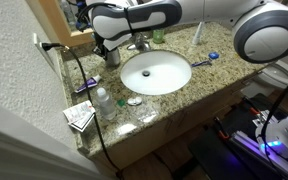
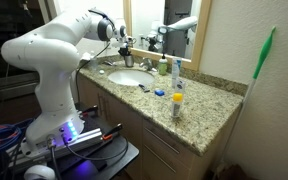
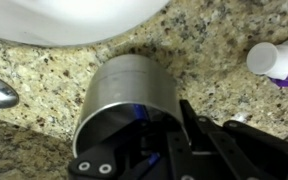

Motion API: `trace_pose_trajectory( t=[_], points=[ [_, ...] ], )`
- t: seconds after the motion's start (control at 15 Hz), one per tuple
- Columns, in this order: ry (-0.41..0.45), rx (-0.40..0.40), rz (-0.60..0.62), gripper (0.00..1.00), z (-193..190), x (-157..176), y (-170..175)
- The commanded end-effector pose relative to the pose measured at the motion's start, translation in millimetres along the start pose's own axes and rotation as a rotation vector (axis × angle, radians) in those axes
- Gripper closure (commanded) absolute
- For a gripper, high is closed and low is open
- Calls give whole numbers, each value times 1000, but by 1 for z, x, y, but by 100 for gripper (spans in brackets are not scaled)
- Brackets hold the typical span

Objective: Pick up the cup and put it on the left side of the counter

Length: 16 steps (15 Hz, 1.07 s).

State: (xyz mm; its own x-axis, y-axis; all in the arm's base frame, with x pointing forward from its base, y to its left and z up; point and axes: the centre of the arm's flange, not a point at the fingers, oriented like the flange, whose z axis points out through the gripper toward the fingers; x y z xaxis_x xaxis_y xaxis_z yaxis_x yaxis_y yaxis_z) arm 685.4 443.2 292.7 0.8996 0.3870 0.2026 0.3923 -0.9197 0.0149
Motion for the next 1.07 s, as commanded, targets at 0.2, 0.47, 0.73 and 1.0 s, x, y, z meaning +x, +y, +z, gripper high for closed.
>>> trace_pose_trajectory(
  t=[0.2,0.47,0.73,1.0],
  points=[
    [53,-7,64,36,-41,-8,21],
    [94,90,50,8,-123,-21,13],
    [160,156,56,0,-198,-39,12],
    [181,138,59,0,-206,9,-3]
  ],
)
